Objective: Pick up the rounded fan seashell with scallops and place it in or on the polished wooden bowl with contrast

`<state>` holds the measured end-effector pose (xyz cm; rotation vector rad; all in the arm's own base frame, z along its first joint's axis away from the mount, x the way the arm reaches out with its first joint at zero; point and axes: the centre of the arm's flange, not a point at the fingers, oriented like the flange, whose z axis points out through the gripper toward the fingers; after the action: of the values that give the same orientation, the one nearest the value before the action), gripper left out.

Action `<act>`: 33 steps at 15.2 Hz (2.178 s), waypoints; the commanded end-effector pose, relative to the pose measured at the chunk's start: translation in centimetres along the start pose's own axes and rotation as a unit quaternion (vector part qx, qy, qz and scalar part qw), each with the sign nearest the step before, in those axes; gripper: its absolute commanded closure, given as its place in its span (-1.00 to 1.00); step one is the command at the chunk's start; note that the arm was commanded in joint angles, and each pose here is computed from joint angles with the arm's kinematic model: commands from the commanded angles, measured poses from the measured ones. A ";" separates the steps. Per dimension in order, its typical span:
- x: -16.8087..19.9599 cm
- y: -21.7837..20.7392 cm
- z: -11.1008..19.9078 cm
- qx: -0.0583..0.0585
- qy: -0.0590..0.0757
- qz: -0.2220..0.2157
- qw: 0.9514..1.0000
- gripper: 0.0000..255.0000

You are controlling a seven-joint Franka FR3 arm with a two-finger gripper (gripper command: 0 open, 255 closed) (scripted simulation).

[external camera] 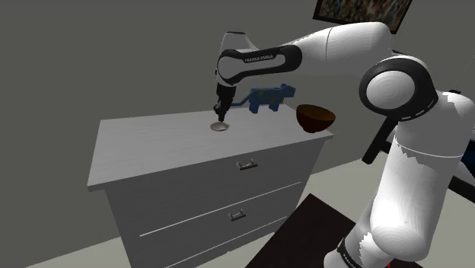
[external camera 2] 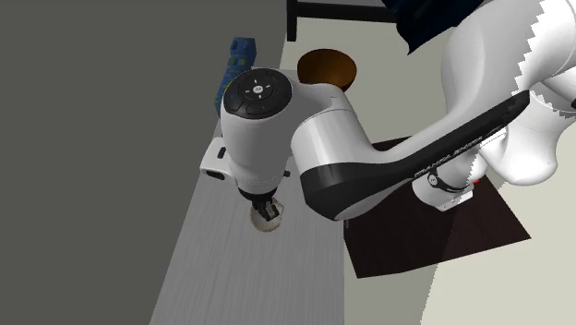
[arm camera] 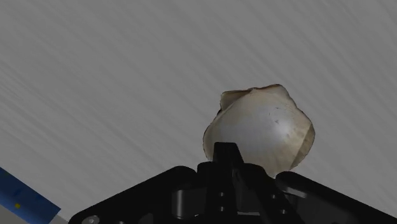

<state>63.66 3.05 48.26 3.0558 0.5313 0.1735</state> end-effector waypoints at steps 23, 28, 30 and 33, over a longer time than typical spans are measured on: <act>-3.5 -1.5 3.0 0.012 -0.055 -0.070 0.996 1.00; -3.5 -1.5 2.9 0.012 -0.055 -0.070 0.996 1.00; -3.5 -1.5 3.0 0.012 -0.055 -0.070 0.996 1.00; -3.4 -1.4 2.0 0.012 -0.055 -0.070 0.996 1.00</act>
<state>60.31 3.27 45.52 3.0137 0.7409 -0.0049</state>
